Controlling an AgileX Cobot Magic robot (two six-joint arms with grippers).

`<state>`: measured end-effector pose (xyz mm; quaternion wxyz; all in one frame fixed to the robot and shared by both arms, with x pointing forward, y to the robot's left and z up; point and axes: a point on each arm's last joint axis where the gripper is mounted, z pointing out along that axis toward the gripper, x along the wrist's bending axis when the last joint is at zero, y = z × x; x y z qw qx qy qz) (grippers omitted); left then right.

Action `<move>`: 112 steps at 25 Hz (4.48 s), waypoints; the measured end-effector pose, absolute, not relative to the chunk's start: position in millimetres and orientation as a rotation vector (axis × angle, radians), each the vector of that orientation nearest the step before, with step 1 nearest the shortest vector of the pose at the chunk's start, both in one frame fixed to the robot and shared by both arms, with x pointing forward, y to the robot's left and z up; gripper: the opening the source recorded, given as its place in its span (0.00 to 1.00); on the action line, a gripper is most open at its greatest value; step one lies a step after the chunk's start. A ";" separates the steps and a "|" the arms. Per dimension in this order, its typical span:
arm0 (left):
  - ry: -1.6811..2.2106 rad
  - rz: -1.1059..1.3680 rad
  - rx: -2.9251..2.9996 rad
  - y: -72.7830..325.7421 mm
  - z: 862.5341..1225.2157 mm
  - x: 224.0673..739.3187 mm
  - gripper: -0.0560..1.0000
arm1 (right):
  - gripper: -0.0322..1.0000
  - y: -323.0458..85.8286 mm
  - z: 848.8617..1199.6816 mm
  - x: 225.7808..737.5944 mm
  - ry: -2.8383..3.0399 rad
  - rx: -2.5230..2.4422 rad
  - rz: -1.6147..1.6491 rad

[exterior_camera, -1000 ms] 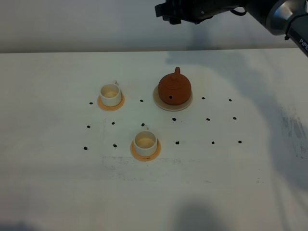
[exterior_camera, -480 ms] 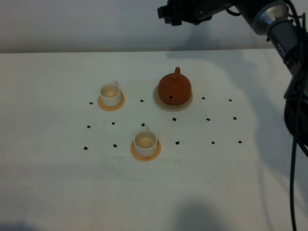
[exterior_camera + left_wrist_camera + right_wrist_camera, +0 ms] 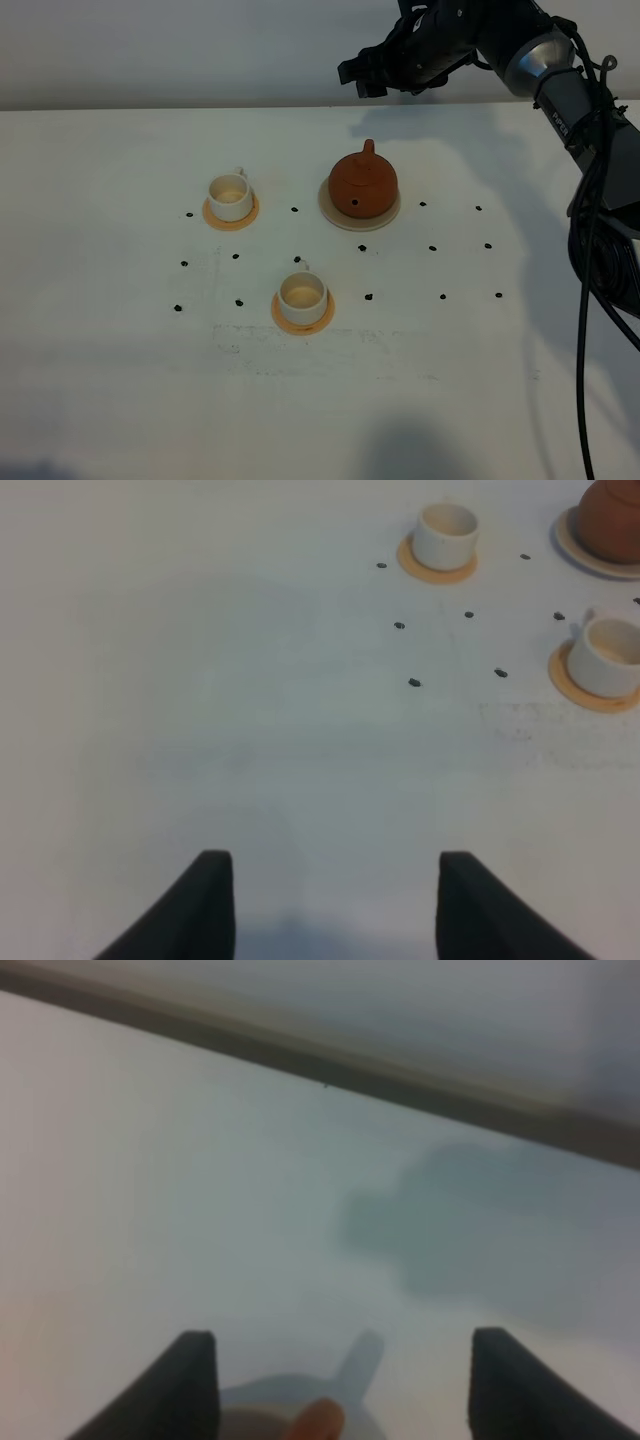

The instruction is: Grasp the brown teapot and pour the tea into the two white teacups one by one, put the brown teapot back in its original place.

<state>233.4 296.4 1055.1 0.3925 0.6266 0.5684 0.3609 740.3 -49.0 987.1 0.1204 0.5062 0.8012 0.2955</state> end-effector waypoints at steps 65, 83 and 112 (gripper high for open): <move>1.443 0.916 1.591 296.4 1055.1 233.4 0.50 | 0.54 -53.5 928.5 748.2 2.370 1.591 0.713; 1.443 0.916 1.591 296.4 1055.1 233.4 0.50 | 0.54 -54.9 927.6 746.6 2.384 1.598 0.677; 1.443 0.916 1.591 296.4 1055.1 233.4 0.50 | 0.53 -60.0 931.2 742.9 2.415 1.590 0.590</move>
